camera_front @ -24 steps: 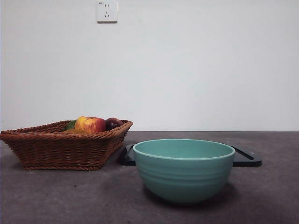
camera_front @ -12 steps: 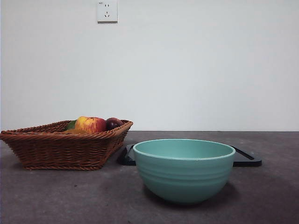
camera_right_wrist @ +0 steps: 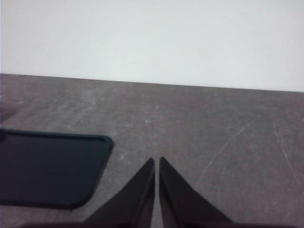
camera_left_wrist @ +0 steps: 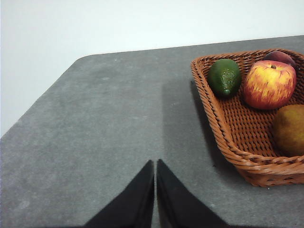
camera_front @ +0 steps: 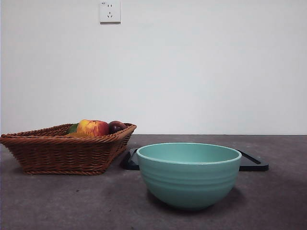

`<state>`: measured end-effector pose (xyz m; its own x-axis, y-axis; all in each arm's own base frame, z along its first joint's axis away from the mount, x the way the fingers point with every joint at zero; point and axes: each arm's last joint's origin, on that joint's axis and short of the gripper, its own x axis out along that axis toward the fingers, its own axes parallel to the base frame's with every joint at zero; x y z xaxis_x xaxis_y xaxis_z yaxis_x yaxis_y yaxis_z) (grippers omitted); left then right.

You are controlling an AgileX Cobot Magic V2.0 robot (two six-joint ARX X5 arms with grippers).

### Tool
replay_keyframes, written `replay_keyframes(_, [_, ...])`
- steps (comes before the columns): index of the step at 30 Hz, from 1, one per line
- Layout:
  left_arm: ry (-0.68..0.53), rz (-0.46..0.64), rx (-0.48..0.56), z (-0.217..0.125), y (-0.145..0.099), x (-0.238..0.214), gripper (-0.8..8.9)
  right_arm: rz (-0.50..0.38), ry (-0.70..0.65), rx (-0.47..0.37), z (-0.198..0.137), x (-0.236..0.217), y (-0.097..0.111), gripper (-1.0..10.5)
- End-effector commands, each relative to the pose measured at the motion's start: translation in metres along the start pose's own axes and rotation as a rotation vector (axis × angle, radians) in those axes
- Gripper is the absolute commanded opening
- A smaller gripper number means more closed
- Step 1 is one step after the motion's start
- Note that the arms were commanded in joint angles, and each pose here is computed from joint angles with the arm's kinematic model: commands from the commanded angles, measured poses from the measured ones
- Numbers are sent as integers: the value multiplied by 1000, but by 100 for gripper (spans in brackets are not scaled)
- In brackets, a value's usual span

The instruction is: Pick up the wifruite, put it on the bowl, pick up the plate, put it on desk

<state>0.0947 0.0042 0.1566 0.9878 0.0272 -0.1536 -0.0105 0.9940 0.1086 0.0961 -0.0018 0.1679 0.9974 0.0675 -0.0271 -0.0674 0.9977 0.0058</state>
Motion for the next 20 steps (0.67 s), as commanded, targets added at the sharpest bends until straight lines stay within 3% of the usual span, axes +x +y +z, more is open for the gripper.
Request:
replay_keyframes(1, [26,3,-4,-7,0,2,7,-7,6,27,-5,1,1,8])
replay_keyframes(7, [26,2,-4,-7,0,2,7,7,33,26,-8,1,4,8])
replay_keyframes(12, [26,3,-4,-7,0,2,7,6,147,35,-19,0,4,8])
replay_keyframes(20, [26,2,-4,-7,0,2,7,9,139,51,-18,1,4,8])
